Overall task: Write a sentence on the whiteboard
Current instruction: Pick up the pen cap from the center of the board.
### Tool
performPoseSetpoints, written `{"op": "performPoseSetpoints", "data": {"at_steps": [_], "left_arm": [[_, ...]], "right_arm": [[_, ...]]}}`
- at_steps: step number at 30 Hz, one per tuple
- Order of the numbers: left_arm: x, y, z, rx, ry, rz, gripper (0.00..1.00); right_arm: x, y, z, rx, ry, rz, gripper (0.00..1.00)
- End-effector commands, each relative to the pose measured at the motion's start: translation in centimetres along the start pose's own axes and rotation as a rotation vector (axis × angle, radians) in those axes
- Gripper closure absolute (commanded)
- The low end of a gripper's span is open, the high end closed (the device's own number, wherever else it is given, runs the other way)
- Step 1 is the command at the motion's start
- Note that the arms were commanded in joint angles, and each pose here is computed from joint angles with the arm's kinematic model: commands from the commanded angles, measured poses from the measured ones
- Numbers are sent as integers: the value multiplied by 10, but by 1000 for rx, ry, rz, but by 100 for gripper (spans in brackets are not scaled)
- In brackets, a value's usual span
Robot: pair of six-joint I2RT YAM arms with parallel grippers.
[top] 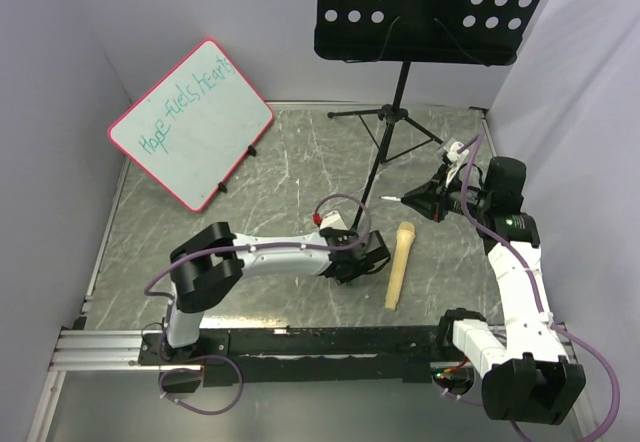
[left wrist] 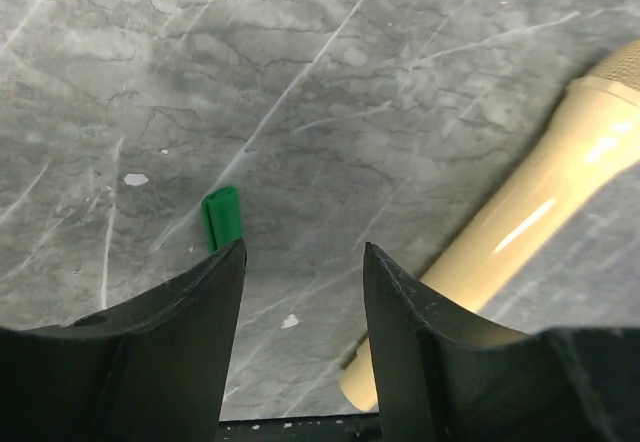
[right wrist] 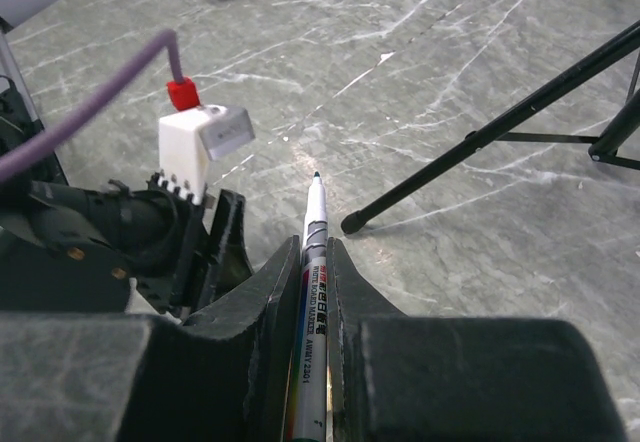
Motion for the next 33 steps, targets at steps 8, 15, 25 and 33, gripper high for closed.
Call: {"op": "performPoseSetpoints", "data": {"at_steps": [8,15,25,33], "left_arm": [[9,-14,5,156,122,-59,41],[4,3,7,178,138,-19,45],[7,23,10,217,182,16,56],[0,31,13,256,211,46,65]], "right_arm": [[-1,-3,-1,28,-4,-26,100],[-3,-4,-3,25,3,-25,100],[-3,-6,-3,19,5,-29,100],[-3,-6,-4,19,11,-30,100]]}}
Point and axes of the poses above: each gripper's point midway between its finger pads, its own y axis out along the fingers, its own z axis along the line the jaws close on, x = y × z, the point moved 7 cm from there along -y, back along the fingers, and after that the axes turned 10 degrees about -y, right-handed, at the moved point
